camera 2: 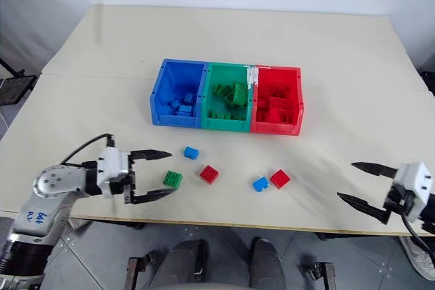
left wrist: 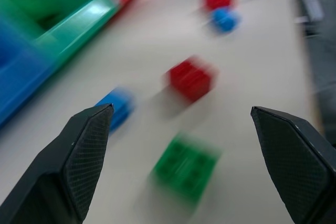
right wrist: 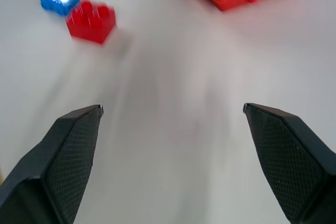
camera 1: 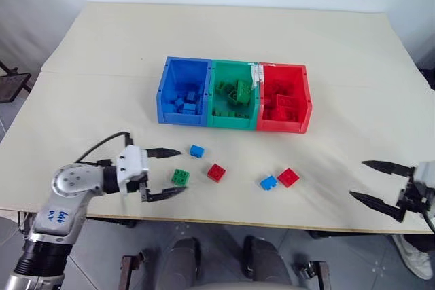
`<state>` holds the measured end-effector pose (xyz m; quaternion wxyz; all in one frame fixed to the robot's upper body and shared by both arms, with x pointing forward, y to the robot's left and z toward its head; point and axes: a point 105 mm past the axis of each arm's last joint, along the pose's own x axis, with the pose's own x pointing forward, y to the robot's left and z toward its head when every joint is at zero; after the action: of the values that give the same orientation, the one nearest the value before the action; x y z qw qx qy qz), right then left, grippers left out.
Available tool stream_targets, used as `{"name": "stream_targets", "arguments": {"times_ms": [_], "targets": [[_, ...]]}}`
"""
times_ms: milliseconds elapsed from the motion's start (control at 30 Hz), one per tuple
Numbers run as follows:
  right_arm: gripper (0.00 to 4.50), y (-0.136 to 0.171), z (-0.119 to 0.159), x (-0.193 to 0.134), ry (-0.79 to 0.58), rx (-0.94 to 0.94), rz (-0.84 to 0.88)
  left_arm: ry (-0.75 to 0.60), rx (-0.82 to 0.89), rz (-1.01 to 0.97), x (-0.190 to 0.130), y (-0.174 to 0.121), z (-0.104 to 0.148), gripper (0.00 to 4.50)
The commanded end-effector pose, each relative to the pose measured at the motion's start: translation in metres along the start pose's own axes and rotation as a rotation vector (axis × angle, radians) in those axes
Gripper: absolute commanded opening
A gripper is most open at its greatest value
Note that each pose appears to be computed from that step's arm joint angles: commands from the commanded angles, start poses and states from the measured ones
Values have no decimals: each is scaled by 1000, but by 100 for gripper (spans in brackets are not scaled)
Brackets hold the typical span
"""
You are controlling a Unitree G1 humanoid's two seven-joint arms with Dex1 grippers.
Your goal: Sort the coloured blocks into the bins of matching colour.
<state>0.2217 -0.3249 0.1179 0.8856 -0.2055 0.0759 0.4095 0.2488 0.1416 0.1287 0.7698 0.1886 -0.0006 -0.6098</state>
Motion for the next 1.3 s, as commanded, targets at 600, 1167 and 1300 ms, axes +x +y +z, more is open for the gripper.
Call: {"name": "stream_targets", "arguments": {"times_ms": [600, 1167, 1300], "targets": [[450, 36, 48, 161, -16, -164, 728, 44, -36, 120, -50, -12, -15, 444], [136, 26, 55, 152, -44, -205, 738, 29, -25, 153, -51, -12, -19, 450], [171, 25, 66, 149, -31, -82, 752, 23, -18, 149, -47, -8, -19, 450]]}}
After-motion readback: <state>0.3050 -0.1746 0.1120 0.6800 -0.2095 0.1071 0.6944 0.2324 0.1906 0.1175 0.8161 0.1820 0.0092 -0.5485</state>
